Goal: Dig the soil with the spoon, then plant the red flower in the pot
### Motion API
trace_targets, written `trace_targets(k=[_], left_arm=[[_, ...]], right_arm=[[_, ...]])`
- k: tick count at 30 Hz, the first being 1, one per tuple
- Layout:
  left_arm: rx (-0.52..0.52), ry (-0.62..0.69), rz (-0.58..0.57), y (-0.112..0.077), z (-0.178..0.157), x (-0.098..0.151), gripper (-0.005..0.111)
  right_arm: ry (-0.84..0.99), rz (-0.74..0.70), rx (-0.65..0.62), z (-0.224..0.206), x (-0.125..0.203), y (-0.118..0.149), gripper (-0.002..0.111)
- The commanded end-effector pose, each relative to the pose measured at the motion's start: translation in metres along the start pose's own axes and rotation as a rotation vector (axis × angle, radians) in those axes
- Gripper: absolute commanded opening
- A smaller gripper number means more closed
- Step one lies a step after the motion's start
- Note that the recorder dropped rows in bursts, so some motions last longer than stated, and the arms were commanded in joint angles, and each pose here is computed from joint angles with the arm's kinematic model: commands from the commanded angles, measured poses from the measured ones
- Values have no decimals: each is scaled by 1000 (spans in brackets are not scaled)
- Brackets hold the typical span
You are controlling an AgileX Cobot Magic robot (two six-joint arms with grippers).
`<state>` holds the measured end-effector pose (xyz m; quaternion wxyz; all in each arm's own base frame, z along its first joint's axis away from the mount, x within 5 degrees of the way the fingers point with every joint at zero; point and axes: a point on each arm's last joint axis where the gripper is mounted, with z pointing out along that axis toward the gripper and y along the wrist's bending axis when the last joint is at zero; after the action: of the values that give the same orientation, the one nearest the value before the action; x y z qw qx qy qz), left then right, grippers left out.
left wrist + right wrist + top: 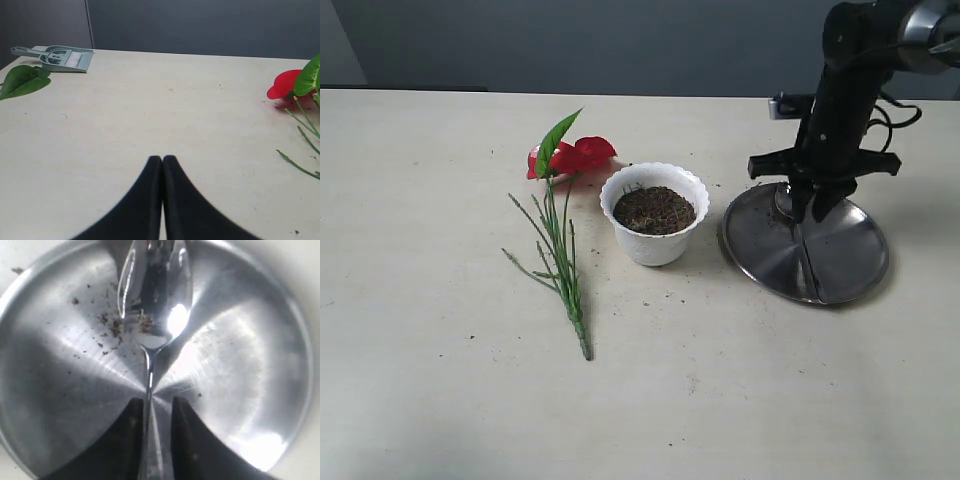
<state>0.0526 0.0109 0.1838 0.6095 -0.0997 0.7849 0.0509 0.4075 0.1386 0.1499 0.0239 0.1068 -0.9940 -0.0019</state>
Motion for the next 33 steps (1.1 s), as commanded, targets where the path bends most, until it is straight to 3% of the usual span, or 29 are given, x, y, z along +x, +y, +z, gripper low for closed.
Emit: trace_targets(k=[1,17,25,33], left_arm=[[0,-6,-1,0,0,1,0],[0,-6,-1,0,0,1,0],[0,-6,-1,0,0,1,0],[0,-6,-1,0,0,1,0]], right_arm=[[-177,-12,22,-48,1,-5,0],[-667,-9,-41,-181,36,-6,0],[-824,-11,-59,-198,70,-9,0],[-966,-5,-102,-205,124,-13,0]])
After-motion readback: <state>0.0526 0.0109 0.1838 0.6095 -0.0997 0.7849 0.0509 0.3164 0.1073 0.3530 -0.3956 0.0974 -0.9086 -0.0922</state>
